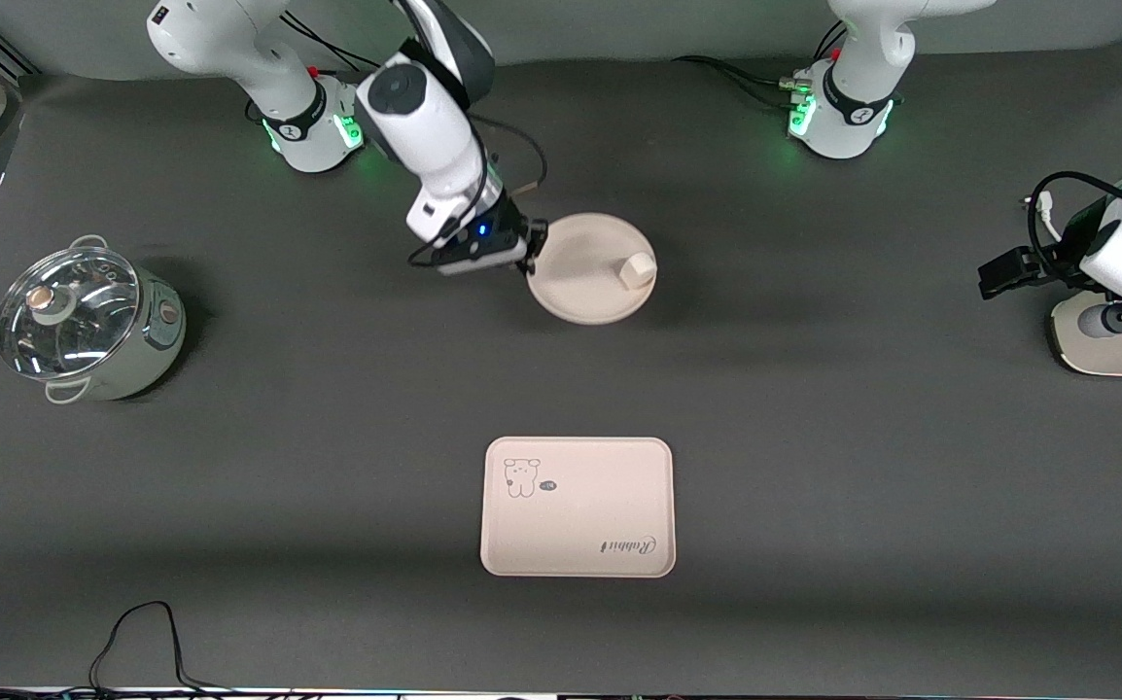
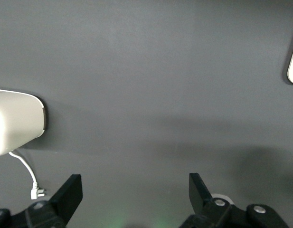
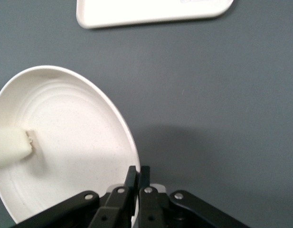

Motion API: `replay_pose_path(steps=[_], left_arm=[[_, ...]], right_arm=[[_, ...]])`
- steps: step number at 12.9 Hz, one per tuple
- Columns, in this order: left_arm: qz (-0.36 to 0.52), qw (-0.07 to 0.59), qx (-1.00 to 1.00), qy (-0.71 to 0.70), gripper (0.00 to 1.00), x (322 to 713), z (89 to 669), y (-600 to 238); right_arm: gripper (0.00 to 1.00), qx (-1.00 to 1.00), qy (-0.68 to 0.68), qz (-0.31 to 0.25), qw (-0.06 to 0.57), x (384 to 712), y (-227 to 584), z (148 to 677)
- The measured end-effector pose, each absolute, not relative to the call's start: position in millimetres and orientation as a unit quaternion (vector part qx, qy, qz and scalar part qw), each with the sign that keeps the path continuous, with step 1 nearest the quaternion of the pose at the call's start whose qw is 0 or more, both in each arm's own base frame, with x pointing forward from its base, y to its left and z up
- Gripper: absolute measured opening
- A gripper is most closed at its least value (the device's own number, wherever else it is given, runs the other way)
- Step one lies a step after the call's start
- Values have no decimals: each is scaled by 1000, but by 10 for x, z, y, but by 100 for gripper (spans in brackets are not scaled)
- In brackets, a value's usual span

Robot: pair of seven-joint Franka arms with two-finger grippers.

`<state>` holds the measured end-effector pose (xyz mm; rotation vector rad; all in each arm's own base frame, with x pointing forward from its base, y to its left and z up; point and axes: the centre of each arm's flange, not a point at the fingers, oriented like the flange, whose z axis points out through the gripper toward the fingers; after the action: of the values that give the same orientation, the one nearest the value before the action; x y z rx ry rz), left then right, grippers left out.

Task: Place bun in plate and plate on tray
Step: 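Carry the plate with the right gripper onto the white tray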

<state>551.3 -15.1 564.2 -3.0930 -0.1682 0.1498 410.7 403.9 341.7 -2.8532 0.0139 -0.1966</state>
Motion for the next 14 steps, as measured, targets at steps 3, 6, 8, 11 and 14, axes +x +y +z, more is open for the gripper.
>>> replay_pose_path(steps=[3,6,8,11,14], left_arm=[[49,20,-997,-54,100,5513,5636,-151],[49,20,-997,-54,100,5512,5634,-151],[49,20,-997,-55,100,5513,5634,-145],[48,19,-997,-60,100,5515,5634,-87],[48,17,-997,-60,100,5516,5635,-90]], right_arm=[[4,-989,32,-63,131,4911,4122,3437],[4,-984,73,-65,146,5745,4128,3535],[4,-978,104,-61,169,6177,4078,3506],[4,-973,128,-55,186,6573,4034,3354],[4,-975,126,-50,177,6693,3982,3056]])
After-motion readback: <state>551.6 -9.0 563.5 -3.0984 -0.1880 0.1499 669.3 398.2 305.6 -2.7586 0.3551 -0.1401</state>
